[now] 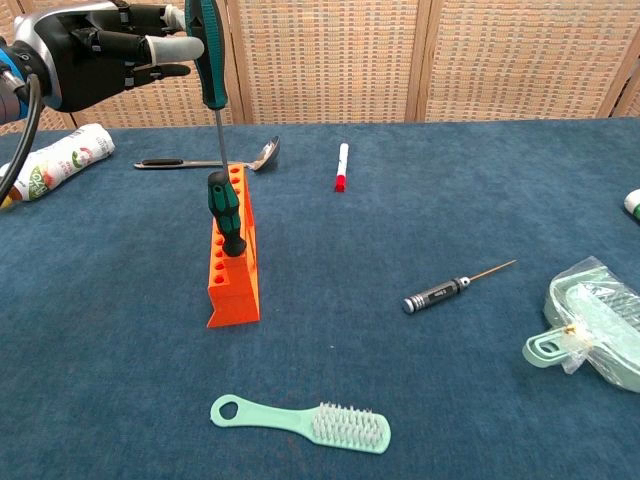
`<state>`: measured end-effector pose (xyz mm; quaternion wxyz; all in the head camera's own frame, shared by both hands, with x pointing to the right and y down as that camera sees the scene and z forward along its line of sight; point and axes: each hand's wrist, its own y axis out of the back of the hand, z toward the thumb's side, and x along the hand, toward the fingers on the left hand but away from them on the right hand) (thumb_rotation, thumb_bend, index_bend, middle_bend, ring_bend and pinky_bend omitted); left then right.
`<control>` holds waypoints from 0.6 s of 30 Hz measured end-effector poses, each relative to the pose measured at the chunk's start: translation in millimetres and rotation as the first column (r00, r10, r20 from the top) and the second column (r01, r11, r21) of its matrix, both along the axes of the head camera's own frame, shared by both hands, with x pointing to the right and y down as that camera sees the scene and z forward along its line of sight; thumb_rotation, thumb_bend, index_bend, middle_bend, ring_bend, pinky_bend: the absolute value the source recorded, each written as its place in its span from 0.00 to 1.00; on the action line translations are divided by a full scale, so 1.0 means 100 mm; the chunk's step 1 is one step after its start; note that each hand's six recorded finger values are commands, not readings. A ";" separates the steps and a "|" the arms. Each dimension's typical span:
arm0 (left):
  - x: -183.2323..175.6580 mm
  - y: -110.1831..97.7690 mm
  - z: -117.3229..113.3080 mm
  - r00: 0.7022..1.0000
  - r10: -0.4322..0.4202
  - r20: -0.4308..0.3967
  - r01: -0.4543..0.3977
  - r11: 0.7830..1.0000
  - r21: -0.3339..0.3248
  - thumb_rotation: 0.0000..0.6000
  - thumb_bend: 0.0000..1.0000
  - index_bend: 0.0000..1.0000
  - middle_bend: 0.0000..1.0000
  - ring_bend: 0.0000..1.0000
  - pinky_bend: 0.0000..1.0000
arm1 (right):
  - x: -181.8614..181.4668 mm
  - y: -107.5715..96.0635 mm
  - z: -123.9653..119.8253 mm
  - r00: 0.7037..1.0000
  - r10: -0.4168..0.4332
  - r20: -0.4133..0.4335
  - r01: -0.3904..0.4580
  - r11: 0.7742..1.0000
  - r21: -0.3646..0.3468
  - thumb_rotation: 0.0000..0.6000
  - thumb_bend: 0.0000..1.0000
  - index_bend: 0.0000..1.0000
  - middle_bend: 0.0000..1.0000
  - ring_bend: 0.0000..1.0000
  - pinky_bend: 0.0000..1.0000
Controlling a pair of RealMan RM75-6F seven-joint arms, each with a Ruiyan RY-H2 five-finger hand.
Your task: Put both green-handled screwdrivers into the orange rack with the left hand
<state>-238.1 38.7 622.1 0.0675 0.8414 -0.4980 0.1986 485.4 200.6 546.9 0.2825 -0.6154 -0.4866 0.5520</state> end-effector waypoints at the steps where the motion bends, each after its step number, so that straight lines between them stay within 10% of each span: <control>1: 0.00 0.00 0.00 1.000 -0.002 -0.002 0.002 1.000 -0.001 1.00 0.53 0.64 0.00 0.00 0.00 | 0.00 0.00 0.00 1.000 0.002 0.000 -0.002 1.000 0.000 1.00 0.00 0.00 0.00 0.00 0.00; 18: 0.01 0.01 0.17 1.000 -0.008 -0.006 0.008 0.999 -0.035 1.00 0.53 0.64 0.00 0.00 0.00 | 0.03 -0.01 0.00 1.000 0.010 -0.002 -0.010 1.000 0.000 1.00 0.00 0.00 0.00 0.00 0.00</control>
